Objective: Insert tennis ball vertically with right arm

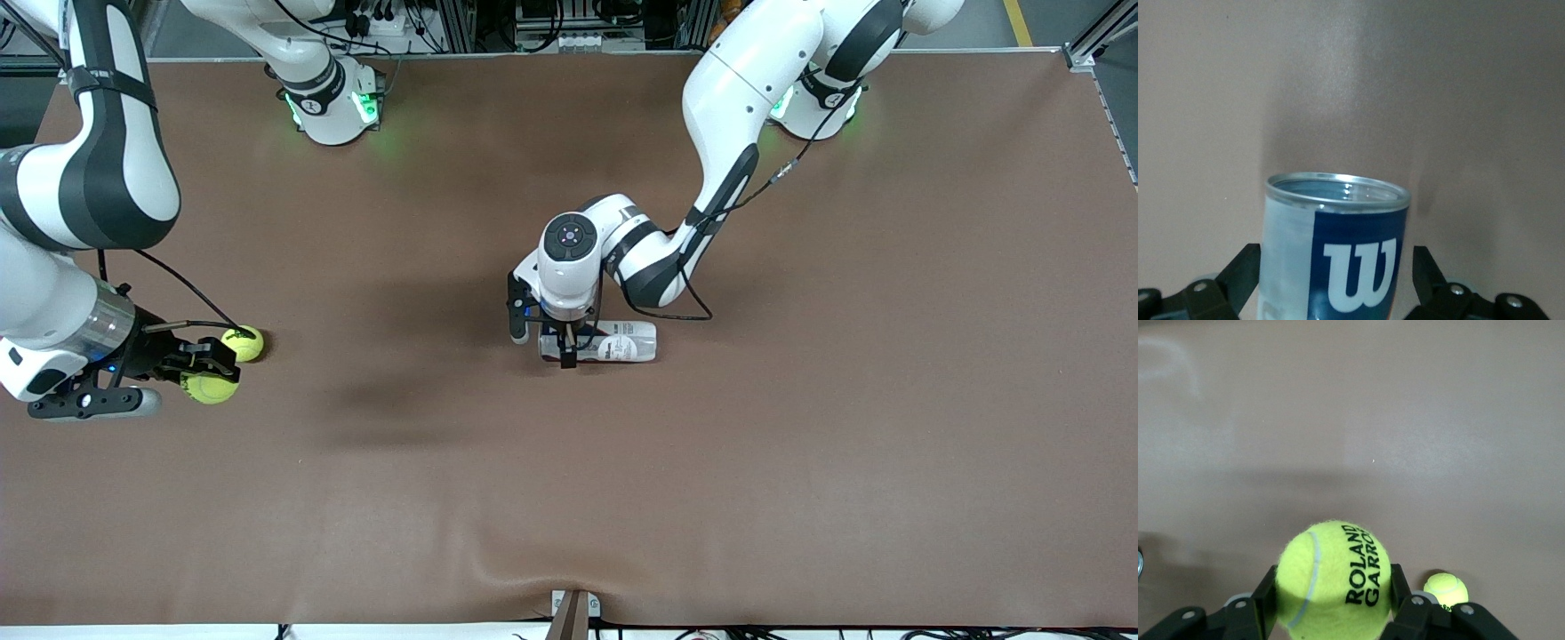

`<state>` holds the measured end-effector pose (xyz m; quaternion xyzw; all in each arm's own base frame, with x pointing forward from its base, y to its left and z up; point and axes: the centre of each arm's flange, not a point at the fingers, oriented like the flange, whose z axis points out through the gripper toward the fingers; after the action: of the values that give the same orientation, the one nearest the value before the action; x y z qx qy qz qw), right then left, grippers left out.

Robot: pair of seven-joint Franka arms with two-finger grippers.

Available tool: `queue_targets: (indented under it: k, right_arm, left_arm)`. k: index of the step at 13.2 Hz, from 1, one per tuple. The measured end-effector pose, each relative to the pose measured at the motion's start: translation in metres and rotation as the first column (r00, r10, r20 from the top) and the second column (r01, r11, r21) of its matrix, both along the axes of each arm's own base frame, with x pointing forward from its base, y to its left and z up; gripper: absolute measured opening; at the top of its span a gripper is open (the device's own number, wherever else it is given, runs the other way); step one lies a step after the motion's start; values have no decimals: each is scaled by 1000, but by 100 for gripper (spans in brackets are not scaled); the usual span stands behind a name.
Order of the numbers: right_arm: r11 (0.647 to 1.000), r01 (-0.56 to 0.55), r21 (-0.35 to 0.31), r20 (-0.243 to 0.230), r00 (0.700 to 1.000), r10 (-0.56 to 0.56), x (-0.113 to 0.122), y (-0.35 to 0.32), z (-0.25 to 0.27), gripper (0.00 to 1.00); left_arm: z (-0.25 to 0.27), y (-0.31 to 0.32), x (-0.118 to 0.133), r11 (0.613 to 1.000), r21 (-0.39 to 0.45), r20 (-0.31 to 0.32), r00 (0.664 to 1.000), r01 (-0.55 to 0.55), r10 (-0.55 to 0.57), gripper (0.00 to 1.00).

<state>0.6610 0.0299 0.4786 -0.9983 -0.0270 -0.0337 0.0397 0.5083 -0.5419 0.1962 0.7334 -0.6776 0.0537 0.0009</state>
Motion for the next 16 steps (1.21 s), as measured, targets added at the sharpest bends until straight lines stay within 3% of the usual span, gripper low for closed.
queue_targets:
  k: [16]
  right_arm:
    - [1000, -1, 2, 1, 1000, 1, 0, 1, 1, 67]
  left_arm:
    - [-20, 1, -1, 999, -4, -1, 999, 43, -43, 100]
